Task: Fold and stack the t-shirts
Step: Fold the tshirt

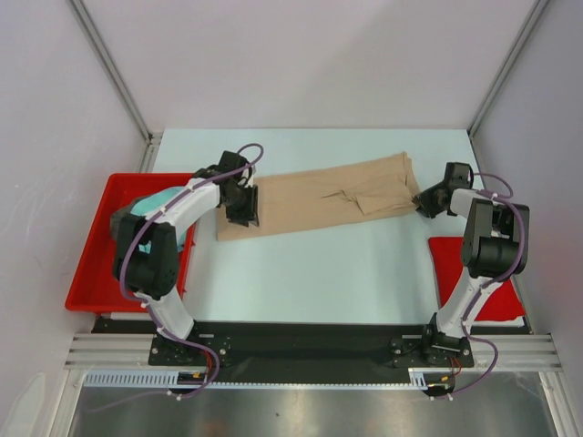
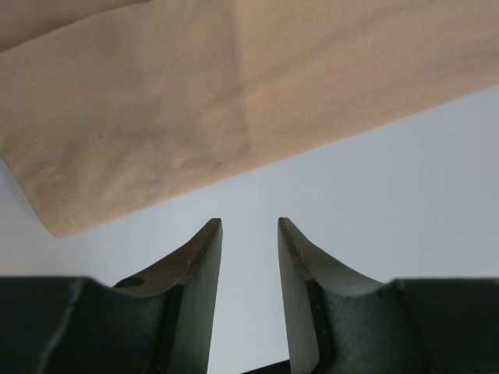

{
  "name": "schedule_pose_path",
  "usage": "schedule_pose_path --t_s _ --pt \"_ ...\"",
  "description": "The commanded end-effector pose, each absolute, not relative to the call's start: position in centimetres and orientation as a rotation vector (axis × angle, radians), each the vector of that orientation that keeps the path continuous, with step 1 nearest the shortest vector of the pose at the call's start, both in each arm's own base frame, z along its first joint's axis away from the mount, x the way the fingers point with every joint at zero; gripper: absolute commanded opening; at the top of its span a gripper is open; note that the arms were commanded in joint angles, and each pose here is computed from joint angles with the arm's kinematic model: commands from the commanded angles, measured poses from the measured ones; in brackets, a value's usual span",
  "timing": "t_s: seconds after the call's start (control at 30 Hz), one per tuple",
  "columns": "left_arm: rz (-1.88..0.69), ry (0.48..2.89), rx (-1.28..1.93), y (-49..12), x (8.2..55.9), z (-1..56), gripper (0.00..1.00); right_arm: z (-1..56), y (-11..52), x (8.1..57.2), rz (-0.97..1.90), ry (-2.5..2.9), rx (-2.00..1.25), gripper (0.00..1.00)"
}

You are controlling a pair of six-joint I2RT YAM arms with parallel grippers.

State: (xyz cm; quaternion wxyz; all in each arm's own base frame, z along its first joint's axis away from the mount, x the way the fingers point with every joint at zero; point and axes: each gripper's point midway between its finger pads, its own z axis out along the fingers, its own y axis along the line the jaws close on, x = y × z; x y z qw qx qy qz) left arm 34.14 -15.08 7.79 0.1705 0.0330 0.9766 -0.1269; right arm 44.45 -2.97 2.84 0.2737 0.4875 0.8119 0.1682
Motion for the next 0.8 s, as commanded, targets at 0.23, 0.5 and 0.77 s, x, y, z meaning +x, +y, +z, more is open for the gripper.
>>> schedule_pose_path --t_s 0.23,0.5,0.77 --pt "-0.428 2.719 0.066 -15.7 34.4 10.8 0.42 3.0 -6.9 54.1 0.298 2.153 1.016 0.0" --pt "-0.412 2.682 -0.007 -15.5 34.7 14.2 0.43 6.6 -6.6 61.6 0.261 2.128 0.858 0.22" --pt "-0.45 2.6 0.009 -14.9 32.1 16.5 0.44 13.4 -5.9 55.3 0.034 2.208 0.938 0.8"
